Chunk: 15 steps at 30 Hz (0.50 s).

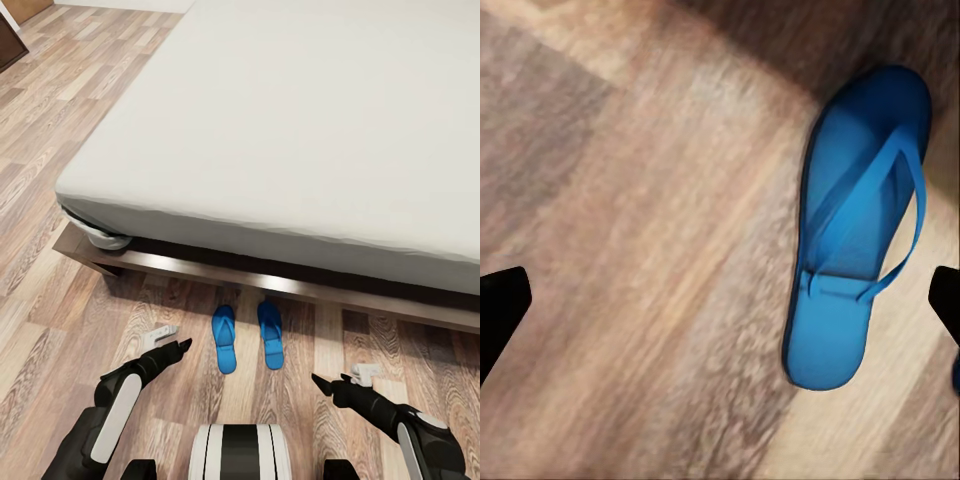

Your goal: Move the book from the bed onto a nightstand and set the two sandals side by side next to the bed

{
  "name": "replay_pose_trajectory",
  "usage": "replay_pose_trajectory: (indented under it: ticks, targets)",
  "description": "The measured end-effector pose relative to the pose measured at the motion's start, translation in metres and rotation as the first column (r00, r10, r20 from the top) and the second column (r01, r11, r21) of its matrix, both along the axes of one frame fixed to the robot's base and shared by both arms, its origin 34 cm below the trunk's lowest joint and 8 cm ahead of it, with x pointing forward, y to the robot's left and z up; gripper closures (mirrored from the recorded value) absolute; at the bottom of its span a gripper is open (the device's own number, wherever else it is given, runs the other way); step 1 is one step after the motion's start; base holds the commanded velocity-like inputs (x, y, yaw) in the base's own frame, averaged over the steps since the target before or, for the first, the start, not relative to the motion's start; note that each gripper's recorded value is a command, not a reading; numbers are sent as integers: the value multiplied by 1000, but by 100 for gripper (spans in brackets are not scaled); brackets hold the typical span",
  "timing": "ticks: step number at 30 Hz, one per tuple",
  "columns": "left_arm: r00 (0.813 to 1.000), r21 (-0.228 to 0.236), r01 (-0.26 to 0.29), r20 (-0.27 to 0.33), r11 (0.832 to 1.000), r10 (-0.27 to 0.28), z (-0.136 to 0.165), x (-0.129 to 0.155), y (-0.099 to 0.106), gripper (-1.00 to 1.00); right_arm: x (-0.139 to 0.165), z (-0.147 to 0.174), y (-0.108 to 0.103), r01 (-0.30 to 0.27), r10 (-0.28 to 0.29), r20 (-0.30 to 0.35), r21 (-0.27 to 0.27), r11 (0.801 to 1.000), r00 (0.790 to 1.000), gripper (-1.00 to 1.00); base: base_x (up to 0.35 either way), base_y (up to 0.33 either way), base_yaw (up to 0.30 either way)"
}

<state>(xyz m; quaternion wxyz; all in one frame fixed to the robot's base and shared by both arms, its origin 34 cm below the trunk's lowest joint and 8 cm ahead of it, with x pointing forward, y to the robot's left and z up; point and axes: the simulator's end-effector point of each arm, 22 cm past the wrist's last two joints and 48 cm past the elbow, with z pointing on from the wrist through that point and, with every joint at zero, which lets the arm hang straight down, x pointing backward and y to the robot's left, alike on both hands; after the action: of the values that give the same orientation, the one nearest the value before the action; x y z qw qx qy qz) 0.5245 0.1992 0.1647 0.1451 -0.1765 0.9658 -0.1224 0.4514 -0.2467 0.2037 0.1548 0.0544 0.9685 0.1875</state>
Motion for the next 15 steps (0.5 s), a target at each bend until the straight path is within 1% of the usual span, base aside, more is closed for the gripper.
replay_pose_trajectory:
  ticks: [2, 3, 4, 5, 6, 7, 9, 10, 12, 15]
  targets:
    - [1000, -26, 15, -20, 1000, -15, 6, -7, -9, -100, -4, 3, -8, -23, 23, -4, -2, 1000, 1000, -100, 0, 0, 0]
    - [1000, -26, 15, -20, 1000, -16, 6, -7, -9, -100, -4, 3, -9, -23, 23, -4, -1, 1000, 1000, -100, 0, 0, 0]
    - [999, -42, 17, -28, 999, -18, 9, -11, -14, -100, -6, 3, -12, -31, 31, -10, -3, 1000, 999, -100, 0, 0, 0]
    - [999, -42, 17, -29, 999, -19, 9, -11, -14, -100, -6, 4, -12, -31, 31, -10, -2, 1000, 999, -100, 0, 0, 0]
    - [999, -58, 17, -36, 998, -19, 12, -14, -18, -100, -8, 4, -14, -37, 37, -17, -3, 999, 999, -100, 0, 0, 0]
    - [999, -58, 17, -36, 998, -19, 12, -15, -18, -100, -8, 4, -15, -37, 37, -18, -3, 999, 999, -100, 0, 0, 0]
    - [999, -90, 10, -47, 996, -14, 17, -20, -25, -100, -12, 4, -19, -44, 44, -34, -6, 999, 998, -100, 0, 0, 0]
    - [999, -90, 10, -47, 996, -14, 17, -20, -25, -100, -12, 4, -19, -44, 44, -34, -5, 999, 998, -100, 0, 0, 0]
    - [998, -114, 2, -56, 993, -8, 21, -24, -29, -100, -15, 4, -24, -45, 45, -47, -11, 999, 998, -100, 0, 0, 0]
    - [998, -123, -3, -59, 992, -5, 22, -25, -30, -100, -15, 4, -27, -44, 43, -51, -15, 999, 998, -100, 0, 0, 0]
